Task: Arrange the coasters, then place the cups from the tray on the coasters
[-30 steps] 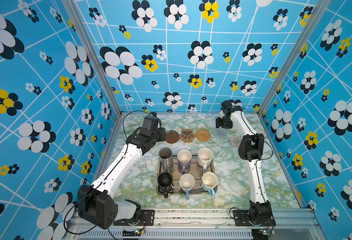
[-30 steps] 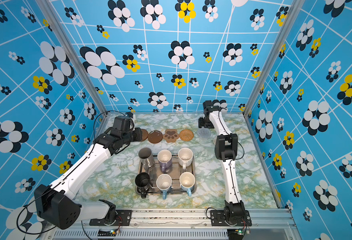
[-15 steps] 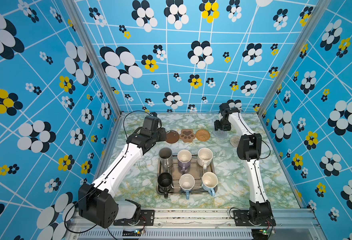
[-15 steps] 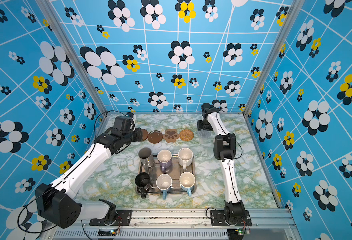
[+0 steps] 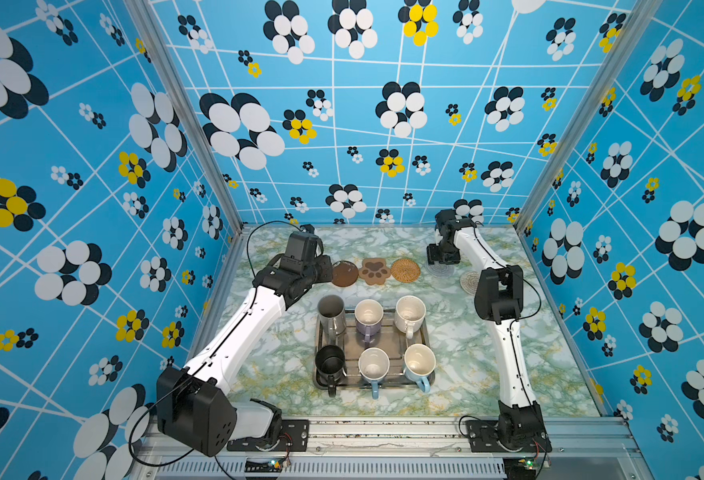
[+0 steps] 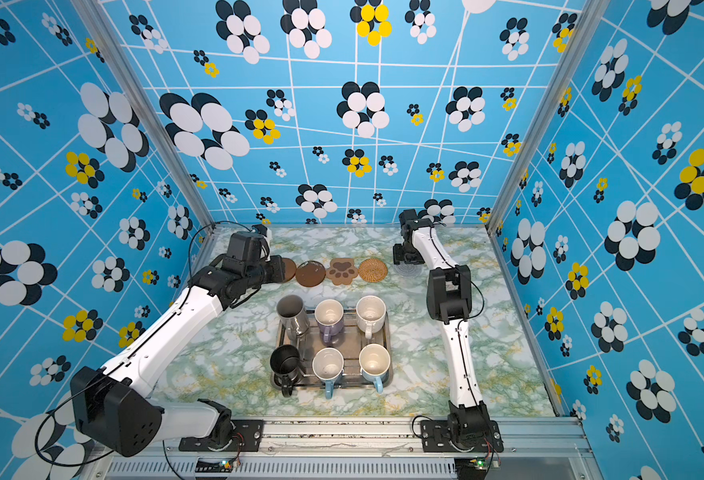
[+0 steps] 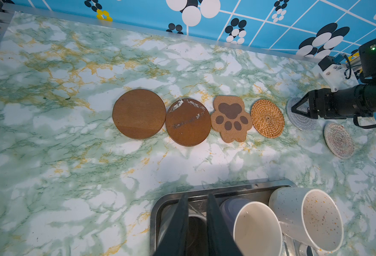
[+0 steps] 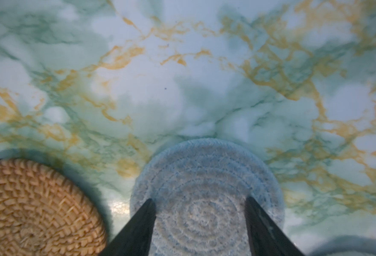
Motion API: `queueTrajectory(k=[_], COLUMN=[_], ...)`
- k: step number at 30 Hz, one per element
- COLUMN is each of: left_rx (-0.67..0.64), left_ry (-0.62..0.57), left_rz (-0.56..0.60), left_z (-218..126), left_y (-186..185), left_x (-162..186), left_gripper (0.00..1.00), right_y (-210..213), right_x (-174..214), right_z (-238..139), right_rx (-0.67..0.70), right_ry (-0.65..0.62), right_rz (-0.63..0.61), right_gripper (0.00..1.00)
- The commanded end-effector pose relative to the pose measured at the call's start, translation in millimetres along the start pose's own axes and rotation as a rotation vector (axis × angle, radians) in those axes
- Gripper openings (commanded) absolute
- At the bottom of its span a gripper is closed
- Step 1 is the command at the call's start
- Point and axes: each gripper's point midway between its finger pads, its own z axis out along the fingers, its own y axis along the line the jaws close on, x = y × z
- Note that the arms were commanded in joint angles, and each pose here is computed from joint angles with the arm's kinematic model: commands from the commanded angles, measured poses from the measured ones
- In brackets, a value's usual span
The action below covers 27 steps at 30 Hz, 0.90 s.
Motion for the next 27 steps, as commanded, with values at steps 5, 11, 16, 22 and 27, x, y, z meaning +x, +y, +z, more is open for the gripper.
queueTrajectory(k=[5, 11, 16, 22, 27], left_rx=[0.017, 0.016, 0.012, 0.009, 0.008], left_ry=[-0.013, -0.022, -0.023, -0.024, -0.022], left_rz=[-0.005, -0.007, -0.006, -0.006, -0.006], left_z=[-2, -6, -7, -8, -8], left_y=[-3, -2, -1, 0, 1], left_x=[-5, -5, -4, -3, -2], left_gripper=[0.18, 0.19, 0.19, 0.19, 0.19], right_y=[2, 14, 25, 32, 31], right_x=[45, 51, 51, 50, 51], right_z=[17, 20, 23, 23, 23], right_rx=[0.021, 0.003, -0.008, -0.012, -0.007], right_ry=[0.135, 0.142, 0.140, 0.140, 0.145], right_rz=[-0.017, -0.028, -0.035, -0.044, -0.043], right_gripper=[0.66, 0.66, 0.66, 0.66, 0.66])
